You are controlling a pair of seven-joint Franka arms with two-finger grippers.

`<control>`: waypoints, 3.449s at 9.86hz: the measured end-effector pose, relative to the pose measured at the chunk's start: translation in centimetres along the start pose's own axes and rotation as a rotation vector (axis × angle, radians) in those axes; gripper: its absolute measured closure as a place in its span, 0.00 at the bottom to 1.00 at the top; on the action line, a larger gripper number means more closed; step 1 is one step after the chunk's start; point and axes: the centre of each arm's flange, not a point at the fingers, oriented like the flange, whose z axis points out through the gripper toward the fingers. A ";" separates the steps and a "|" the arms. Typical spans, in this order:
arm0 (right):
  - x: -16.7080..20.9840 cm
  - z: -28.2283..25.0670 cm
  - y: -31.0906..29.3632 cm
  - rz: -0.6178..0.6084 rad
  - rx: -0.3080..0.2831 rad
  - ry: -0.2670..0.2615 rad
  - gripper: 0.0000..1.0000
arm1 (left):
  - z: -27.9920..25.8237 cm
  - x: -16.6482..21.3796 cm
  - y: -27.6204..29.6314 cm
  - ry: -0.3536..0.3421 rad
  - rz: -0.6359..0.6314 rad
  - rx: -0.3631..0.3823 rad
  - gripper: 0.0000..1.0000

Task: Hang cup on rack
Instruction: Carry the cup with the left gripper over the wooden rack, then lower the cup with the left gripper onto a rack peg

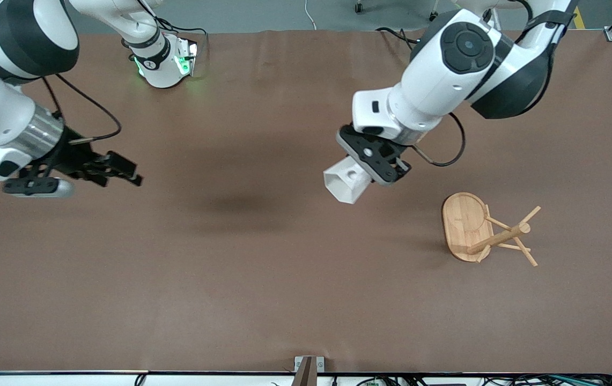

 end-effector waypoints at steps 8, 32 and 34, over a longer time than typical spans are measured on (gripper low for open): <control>-2.4 -12.5 7.1 0.073 -0.127 -0.097 0.00 | 6.3 -6.4 -13.1 -0.147 -0.286 0.025 0.27; -1.9 -12.8 9.1 0.052 -0.232 -0.074 0.00 | 7.8 -15.3 -24.6 -0.066 -0.318 0.049 0.27; -1.9 -12.8 9.2 0.053 -0.232 -0.074 0.00 | 7.9 -15.8 -26.0 -0.054 -0.312 0.057 0.27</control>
